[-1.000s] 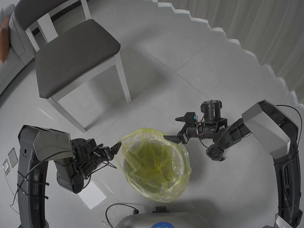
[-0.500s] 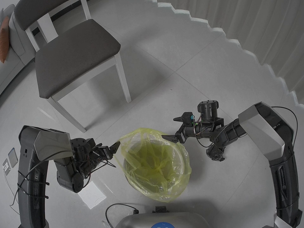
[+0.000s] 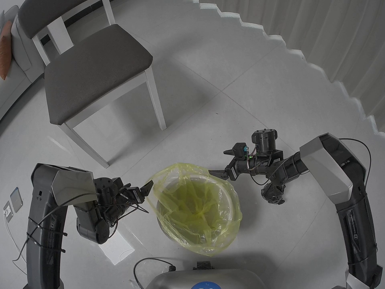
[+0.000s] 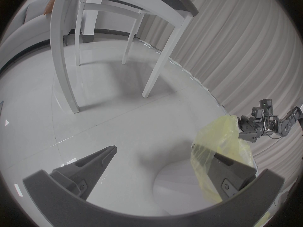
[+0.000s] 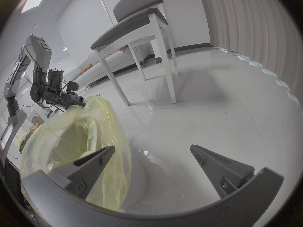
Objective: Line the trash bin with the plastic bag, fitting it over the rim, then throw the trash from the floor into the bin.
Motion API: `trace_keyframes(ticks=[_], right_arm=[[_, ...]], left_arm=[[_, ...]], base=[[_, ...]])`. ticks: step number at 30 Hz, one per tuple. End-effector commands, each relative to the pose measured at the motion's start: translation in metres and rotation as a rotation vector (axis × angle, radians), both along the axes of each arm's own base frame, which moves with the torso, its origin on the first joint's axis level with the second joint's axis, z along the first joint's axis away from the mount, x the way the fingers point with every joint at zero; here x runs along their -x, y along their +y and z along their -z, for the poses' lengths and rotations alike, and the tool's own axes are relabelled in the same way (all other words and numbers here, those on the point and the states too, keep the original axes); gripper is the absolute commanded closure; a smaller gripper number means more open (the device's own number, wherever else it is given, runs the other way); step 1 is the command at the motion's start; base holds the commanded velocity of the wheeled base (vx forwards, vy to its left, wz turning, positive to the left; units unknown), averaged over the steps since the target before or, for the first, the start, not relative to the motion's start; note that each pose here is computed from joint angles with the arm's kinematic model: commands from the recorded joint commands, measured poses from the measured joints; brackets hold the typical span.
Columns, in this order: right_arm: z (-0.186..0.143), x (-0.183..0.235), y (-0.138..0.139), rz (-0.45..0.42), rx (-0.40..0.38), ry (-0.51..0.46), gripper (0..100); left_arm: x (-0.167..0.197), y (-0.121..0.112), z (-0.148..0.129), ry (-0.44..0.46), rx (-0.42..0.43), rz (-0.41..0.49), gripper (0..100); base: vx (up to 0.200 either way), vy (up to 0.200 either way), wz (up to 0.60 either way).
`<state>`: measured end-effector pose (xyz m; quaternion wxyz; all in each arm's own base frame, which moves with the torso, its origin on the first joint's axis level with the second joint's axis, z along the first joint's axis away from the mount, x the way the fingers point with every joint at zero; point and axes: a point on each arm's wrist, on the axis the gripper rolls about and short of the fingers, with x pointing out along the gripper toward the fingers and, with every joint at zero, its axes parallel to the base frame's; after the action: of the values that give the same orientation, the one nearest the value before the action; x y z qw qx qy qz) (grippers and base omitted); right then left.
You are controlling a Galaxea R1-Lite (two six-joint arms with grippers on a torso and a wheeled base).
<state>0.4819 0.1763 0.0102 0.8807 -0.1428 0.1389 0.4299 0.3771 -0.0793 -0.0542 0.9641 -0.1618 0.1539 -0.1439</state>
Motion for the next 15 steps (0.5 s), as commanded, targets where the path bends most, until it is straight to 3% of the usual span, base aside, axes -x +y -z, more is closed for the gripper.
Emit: trace_keyframes(ticks=[1, 7, 15], right_arm=[[0.008, -0.001, 0.000, 0.001, 0.004, 0.011, 0], [0.012, 0.000, 0.000, 0.000, 0.007, 0.016, 0], [0.017, 0.001, -0.003, 0.003, 0.011, 0.029, 0]], left_arm=[[0.000, 0.005, 0.012, 0.015, -0.004, -0.013, 0], [0.001, 0.017, 0.027, 0.056, -0.012, -0.039, 0], [0.002, 0.016, 0.030, 0.065, -0.014, -0.036, 0]], base=[[0.000, 0.000, 0.00], [0.000, 0.000, 0.00], [0.000, 0.000, 0.00]])
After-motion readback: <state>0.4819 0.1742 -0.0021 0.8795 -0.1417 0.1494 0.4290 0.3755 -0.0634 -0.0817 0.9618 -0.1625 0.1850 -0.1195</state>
